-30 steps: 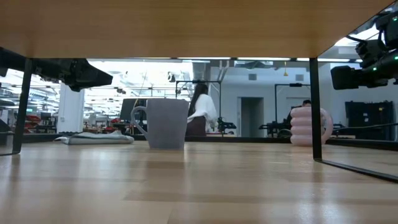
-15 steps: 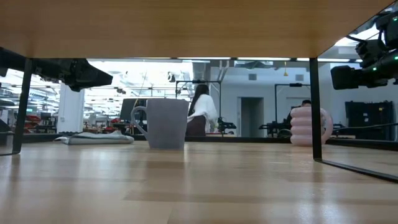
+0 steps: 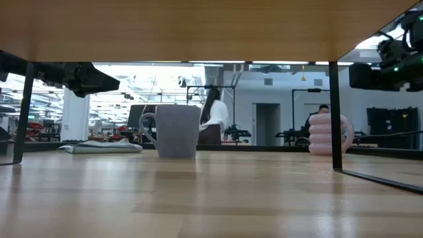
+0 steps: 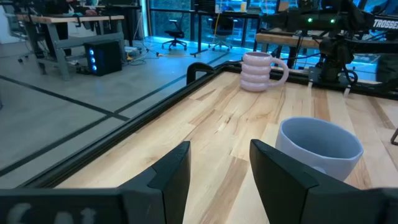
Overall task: Stack small to large cups/mugs on shelf
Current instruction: Put the green mug on the shelf
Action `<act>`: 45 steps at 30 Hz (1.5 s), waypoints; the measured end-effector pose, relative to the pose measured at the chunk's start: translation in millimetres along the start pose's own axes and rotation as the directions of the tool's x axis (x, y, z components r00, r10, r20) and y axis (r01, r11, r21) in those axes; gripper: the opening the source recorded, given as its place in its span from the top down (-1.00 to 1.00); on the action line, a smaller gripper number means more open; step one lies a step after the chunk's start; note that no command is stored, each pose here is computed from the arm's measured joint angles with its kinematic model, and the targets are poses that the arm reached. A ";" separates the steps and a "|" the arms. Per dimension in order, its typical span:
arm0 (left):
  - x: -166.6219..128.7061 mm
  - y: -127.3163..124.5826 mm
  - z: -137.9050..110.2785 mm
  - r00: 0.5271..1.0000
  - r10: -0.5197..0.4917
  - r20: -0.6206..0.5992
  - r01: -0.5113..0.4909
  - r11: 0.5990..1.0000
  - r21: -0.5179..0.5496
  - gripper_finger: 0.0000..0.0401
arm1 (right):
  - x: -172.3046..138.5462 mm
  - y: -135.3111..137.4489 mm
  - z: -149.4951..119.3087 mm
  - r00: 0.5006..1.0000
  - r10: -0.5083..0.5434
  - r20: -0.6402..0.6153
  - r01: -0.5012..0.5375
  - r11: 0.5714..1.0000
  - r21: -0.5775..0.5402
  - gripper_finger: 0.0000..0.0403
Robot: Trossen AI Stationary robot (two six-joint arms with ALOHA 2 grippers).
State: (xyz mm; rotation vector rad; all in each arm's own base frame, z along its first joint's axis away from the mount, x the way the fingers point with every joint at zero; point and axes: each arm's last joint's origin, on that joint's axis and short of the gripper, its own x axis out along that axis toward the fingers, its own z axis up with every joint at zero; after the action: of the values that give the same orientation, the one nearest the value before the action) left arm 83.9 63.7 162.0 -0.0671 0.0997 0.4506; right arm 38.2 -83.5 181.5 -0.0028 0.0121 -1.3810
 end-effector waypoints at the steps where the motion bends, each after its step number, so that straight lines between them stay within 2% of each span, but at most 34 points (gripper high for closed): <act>1: 0.0 0.0 0.0 1.000 0.000 0.000 0.000 1.000 0.000 0.22 | -1.1 0.5 4.8 0.999 0.031 0.014 -0.031 0.999 0.009 0.04; 6: 0.0 0.3 0.0 1.000 0.012 0.000 -0.012 1.000 0.000 0.22 | -11.7 1.1 39.7 0.976 0.181 0.119 -0.188 0.981 0.052 0.04; 11: 0.0 1.8 -0.2 0.998 0.061 0.000 -0.061 0.998 0.000 0.22 | -26.5 0.1 74.4 0.931 0.324 0.169 -0.331 0.944 0.013 0.04; 17: -0.1 2.9 -0.3 0.995 0.102 0.000 -0.102 0.995 0.000 0.22 | -38.1 -0.3 116.1 0.888 0.412 0.206 -0.426 0.904 0.029 0.04; 22: -0.1 3.0 -0.3 0.995 0.104 -0.001 -0.104 0.995 0.000 0.22 | -39.8 2.5 151.5 0.860 0.467 0.208 -0.474 0.881 -0.017 0.04; 27: -0.1 3.0 -0.3 0.995 0.104 0.000 -0.104 0.995 0.000 0.22 | -36.7 7.3 191.7 0.841 0.514 0.170 -0.505 0.858 -0.096 0.04; 32: -0.1 3.0 -0.4 0.995 0.104 -0.001 -0.104 0.995 0.000 0.22 | -30.3 14.5 231.3 0.819 0.558 0.132 -0.546 0.829 -0.120 0.04; 36: -0.1 3.0 -0.4 0.995 0.104 -0.001 -0.104 0.995 0.000 0.22 | -31.3 16.9 259.7 0.803 0.590 0.081 -0.568 0.800 -0.194 0.04; 45: -0.1 3.0 -0.4 0.995 0.104 -0.001 -0.104 0.995 0.000 0.22 | -41.2 15.9 292.3 0.757 0.648 -0.087 -0.650 0.730 -0.211 0.04</act>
State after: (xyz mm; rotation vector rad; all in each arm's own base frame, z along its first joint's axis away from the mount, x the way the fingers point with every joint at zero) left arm 82.4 66.3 161.4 -0.0629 0.1047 0.5547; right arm 49.0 -41.5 473.9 -0.1748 0.1668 -0.6591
